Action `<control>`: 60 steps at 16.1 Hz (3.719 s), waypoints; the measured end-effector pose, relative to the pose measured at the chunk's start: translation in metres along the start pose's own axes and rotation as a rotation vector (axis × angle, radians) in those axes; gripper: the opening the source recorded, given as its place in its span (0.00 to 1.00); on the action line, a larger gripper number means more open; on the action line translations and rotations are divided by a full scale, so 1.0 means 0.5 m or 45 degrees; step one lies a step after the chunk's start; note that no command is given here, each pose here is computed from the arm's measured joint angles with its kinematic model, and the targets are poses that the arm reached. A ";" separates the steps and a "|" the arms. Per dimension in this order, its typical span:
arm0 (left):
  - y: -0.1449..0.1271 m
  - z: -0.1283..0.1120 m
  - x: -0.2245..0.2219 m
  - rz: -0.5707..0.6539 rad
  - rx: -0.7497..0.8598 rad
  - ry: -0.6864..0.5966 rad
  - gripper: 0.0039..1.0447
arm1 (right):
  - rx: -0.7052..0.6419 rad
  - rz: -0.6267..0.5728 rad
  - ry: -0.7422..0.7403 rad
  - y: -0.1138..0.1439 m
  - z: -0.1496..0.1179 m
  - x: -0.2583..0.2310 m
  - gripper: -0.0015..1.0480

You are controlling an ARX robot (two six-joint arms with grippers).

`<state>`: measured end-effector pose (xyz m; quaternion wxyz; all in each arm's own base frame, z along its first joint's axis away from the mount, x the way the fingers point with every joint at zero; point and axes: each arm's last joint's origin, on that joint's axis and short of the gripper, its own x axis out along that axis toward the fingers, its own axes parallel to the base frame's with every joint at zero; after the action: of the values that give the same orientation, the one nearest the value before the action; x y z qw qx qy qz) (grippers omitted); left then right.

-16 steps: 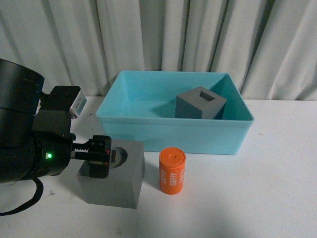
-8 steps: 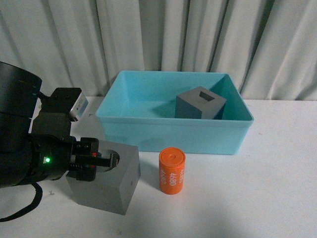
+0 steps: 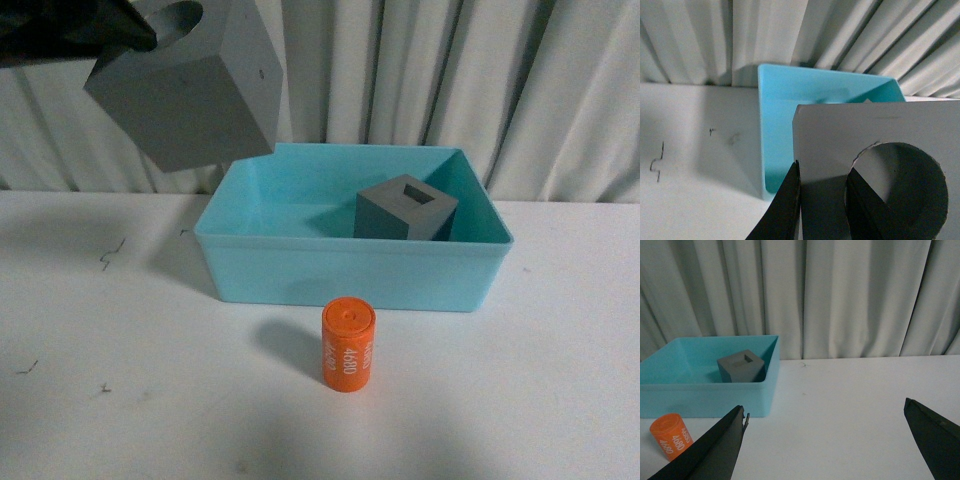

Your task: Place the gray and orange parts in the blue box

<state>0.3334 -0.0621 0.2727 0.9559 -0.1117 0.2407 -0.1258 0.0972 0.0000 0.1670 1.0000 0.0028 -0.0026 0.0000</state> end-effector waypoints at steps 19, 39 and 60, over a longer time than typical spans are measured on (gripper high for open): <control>-0.011 -0.107 0.319 0.129 0.326 0.158 0.19 | 0.000 0.000 0.000 0.000 0.000 0.000 0.94; 0.249 -0.177 -0.250 0.179 -0.331 0.179 0.94 | 0.000 0.000 0.000 0.000 0.000 0.000 0.94; 0.120 -0.343 -0.309 0.325 0.291 -0.613 0.01 | 0.000 0.000 0.000 0.000 0.000 0.000 0.94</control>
<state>0.1290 0.0136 0.1756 1.0000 0.0011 0.0035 -0.0010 0.0972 0.0000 0.1670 1.0000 0.0028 -0.0024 0.0000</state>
